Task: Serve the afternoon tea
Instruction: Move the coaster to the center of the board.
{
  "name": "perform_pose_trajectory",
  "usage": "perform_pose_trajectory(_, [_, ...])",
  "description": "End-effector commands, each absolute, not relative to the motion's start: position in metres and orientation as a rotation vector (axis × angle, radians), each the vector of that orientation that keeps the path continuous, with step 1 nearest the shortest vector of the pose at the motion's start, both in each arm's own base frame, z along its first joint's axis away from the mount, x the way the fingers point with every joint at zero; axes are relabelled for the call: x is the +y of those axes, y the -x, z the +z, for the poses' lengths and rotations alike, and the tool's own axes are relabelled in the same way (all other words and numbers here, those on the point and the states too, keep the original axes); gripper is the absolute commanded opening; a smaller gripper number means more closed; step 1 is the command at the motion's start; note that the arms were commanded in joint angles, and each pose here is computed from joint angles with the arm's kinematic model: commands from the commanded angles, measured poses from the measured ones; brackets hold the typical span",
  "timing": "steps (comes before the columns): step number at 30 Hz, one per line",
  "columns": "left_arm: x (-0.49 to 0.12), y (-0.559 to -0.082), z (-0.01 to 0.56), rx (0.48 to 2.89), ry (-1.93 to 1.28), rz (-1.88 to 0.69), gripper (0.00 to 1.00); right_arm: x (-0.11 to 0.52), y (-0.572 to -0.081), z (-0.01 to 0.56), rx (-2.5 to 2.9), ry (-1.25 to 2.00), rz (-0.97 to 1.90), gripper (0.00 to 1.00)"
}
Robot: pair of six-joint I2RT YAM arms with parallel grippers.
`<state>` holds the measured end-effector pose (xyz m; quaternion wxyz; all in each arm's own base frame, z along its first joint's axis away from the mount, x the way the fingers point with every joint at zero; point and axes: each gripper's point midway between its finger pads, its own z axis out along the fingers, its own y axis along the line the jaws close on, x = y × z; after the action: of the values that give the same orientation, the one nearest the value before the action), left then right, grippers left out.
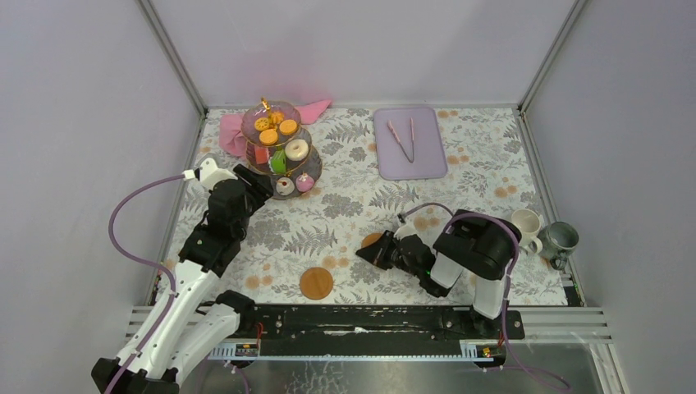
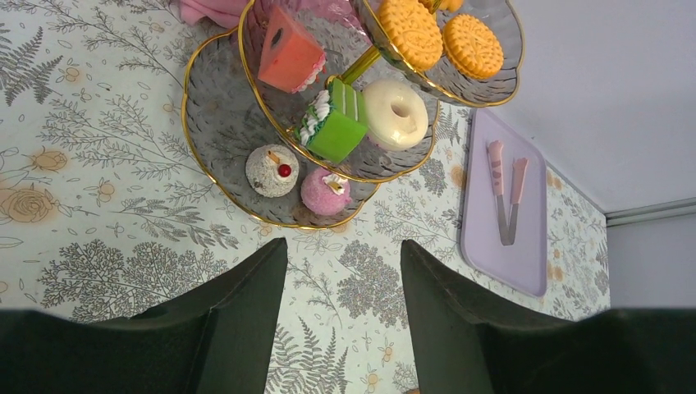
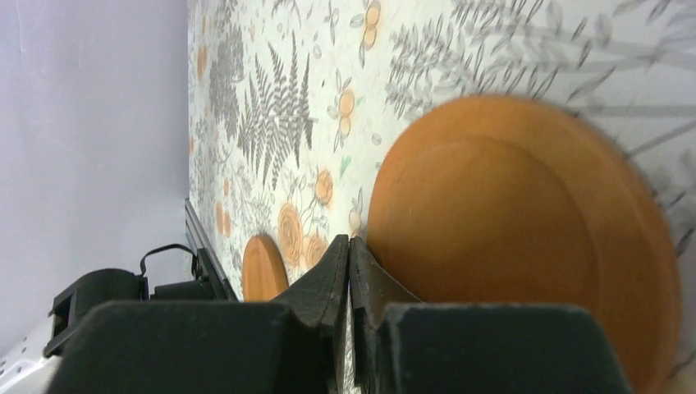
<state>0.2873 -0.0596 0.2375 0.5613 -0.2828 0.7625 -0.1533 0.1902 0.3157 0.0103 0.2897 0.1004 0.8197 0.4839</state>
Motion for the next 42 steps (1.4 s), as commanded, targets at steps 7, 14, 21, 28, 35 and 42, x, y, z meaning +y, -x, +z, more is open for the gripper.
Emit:
perform_pose_trajectory(7, [-0.057,-0.29,0.242,1.776,0.67,-0.344,0.6,0.3,-0.234,-0.009,2.238,-0.19,1.231,0.07])
perform_pose_trajectory(14, [-0.057,-0.29,0.243,1.773,0.672,-0.341,0.6,0.299,-0.261,-0.011,2.245,-0.127,1.219,0.08])
perform_pose_trajectory(21, [-0.055,-0.289,0.245,1.767,0.669,-0.329,0.6,0.312,-0.279,0.022,2.199,0.01,1.199,0.13])
perform_pose_trajectory(28, [-0.055,-0.291,0.249,1.765,0.664,-0.322,0.6,0.33,-0.263,0.084,2.114,0.165,1.245,0.29])
perform_pose_trajectory(35, [-0.055,-0.292,0.258,1.746,0.663,-0.333,0.6,0.354,-0.216,0.12,2.074,0.273,1.274,0.32])
perform_pose_trajectory(42, [-0.056,-0.293,0.26,1.745,0.661,-0.335,0.6,0.387,-0.149,0.123,2.061,0.332,1.383,0.29])
